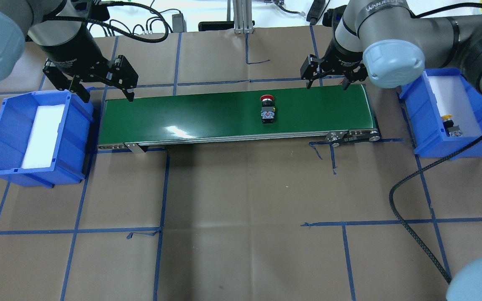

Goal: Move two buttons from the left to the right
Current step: 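Move the right gripper back over the red button on the belt, then lower the right gripper onto the red-capped button and close it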

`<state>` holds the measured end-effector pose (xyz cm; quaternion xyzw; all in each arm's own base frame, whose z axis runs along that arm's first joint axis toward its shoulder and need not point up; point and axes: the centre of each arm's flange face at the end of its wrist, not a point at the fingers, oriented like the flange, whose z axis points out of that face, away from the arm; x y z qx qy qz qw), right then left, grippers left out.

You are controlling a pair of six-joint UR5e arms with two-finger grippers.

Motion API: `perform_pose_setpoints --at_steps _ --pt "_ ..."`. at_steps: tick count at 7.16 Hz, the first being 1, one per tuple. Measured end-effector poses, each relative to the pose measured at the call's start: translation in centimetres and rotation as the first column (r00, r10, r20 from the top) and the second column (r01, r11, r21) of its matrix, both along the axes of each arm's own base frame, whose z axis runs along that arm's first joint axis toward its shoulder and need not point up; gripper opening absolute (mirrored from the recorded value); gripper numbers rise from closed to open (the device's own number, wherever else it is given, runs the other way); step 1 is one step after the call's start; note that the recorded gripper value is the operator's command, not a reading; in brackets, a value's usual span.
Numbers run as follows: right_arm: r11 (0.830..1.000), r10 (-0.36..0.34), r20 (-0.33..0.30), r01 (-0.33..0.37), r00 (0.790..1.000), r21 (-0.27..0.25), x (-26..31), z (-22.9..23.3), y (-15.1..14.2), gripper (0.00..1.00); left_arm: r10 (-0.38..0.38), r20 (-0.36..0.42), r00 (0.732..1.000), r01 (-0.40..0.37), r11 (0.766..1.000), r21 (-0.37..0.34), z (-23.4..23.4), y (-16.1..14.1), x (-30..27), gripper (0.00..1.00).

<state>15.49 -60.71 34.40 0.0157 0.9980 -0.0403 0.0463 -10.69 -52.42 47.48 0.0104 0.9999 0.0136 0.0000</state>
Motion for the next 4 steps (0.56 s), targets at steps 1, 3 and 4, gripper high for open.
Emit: perform_pose_setpoints --at_steps 1,3,4 --pt "1.0 -0.001 0.001 0.001 1.0 0.007 0.0 -0.6 -0.3 0.99 0.0 0.0 1.0 0.0 1.0 0.0 0.0 0.0 0.0 1.0" --pt "1.0 0.0 0.016 0.0 1.0 0.018 0.2 -1.4 -0.7 0.99 0.0 0.0 1.0 0.0 1.0 0.0 0.0 0.0 0.0 1.0" --pt "1.0 0.0 0.028 -0.001 1.0 0.022 0.4 -1.8 -1.1 0.99 0.0 0.0 1.0 0.0 1.0 -0.001 0.0 0.0 0.0 1.0"
